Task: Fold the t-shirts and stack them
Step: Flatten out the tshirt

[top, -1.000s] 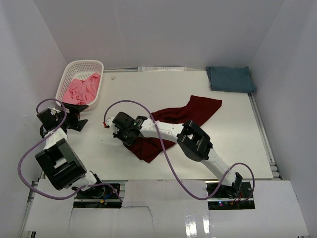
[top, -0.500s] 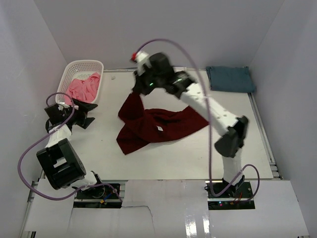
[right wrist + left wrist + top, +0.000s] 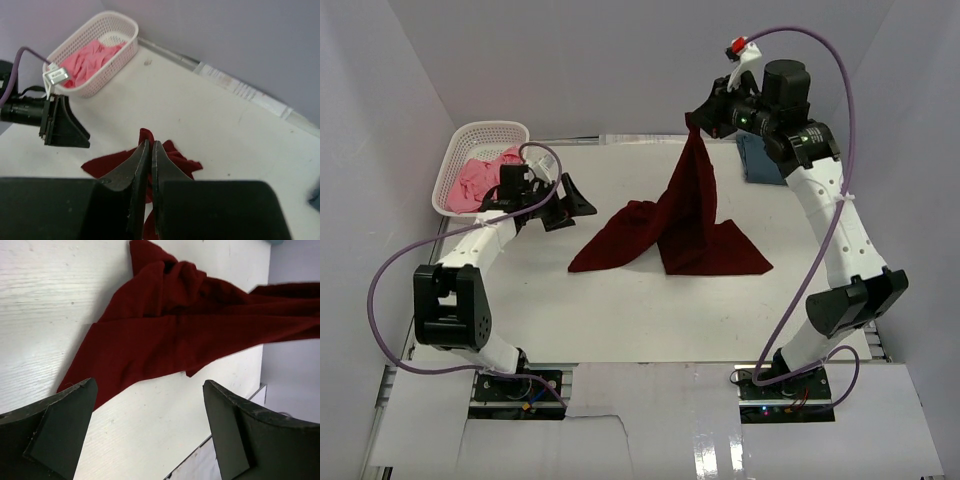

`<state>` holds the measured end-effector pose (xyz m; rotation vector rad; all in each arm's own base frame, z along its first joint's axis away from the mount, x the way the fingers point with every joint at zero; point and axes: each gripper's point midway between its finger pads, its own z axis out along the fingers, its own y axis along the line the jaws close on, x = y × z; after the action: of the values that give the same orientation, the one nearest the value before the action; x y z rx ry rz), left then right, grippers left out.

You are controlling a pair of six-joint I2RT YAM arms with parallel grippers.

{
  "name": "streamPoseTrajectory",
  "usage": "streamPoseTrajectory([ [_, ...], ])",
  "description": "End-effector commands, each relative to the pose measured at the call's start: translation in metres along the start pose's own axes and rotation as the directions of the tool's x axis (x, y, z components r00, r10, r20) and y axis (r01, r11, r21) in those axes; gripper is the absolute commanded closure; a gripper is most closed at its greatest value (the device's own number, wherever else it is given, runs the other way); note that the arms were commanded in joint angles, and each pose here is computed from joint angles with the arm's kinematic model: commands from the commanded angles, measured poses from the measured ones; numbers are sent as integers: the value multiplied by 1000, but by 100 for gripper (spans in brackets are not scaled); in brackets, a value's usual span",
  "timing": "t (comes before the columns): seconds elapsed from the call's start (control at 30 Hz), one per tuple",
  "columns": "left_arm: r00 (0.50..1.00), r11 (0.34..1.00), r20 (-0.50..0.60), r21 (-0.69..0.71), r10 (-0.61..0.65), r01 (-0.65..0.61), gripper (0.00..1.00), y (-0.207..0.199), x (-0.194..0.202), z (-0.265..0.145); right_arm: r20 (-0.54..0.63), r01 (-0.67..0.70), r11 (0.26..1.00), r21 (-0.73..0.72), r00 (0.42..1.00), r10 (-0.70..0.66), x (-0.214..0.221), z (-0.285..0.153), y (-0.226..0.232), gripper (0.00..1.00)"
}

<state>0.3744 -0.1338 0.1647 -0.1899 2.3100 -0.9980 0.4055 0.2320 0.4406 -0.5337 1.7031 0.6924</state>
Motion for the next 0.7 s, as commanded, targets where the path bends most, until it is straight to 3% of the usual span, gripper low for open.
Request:
streamPoseTrajectory([
  [0.0,994,996,-77,-36,82,-85,2,-3,8,14,-60,-36,992,-123,998,29,22,11,14,92],
  [0.27,984,986,-149,-114,102,-120,2,11,40,18,-103,-47,992,-114,994,36,47,20,6,92],
  [0.47,940,870,-105,-357,324,-339,7,51,39,-20,-120,-58,991,-122,992,43,53,26,5,92],
  [0.67,897,812,-98,-391,432,-433,6,58,52,-41,-126,-74,988,-138,990,56,55,31,5,92],
])
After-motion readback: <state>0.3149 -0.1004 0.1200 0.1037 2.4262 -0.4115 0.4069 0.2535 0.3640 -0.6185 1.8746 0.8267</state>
